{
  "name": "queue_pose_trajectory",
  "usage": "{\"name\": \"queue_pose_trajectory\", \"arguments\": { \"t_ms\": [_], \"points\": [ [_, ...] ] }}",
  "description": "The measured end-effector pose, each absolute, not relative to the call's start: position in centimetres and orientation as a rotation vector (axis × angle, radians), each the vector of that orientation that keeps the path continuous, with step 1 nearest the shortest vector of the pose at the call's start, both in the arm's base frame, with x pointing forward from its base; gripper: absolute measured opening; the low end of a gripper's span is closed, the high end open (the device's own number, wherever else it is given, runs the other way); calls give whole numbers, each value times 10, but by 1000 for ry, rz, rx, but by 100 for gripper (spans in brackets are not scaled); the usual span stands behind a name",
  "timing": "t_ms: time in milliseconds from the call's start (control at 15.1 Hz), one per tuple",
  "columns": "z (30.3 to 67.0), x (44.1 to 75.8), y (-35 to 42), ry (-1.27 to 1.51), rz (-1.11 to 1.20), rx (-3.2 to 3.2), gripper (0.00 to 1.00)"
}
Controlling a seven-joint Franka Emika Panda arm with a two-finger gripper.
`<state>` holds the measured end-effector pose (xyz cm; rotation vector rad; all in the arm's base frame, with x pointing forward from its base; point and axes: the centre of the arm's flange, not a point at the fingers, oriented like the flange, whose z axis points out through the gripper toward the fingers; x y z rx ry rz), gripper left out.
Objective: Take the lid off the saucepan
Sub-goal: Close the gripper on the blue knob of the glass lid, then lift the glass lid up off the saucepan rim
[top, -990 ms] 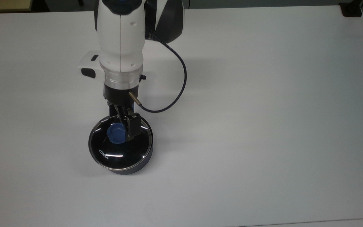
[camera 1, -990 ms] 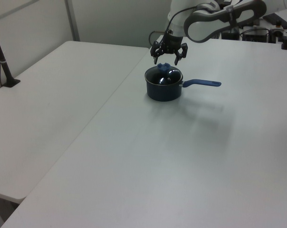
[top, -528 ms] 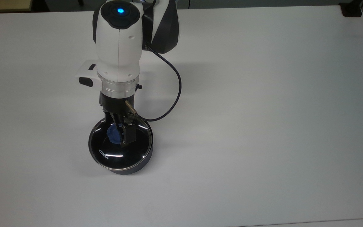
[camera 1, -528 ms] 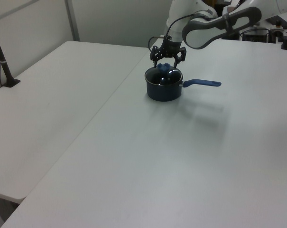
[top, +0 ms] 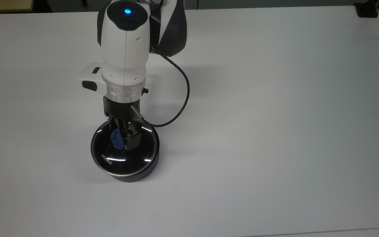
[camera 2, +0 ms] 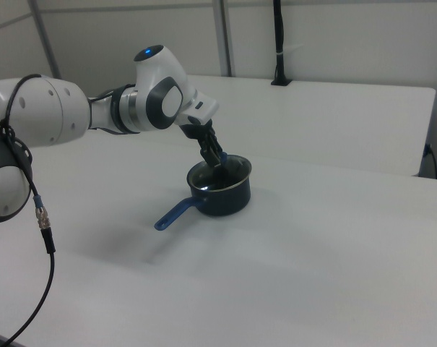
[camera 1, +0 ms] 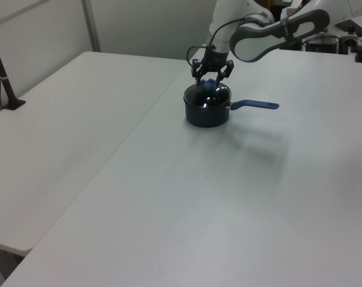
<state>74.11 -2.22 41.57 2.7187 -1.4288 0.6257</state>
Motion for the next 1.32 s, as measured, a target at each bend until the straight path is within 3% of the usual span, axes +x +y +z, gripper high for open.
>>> {"name": "queue_pose_trajectory", "arguments": {
  "t_ms": [330, 858, 1321],
  "points": [
    [415, 741, -22, -1429, 626, 2719, 62],
    [424, 743, -33, -1488, 645, 2699, 61],
    [460, 740, -9, -1574, 670, 2768, 61]
  ]
}}
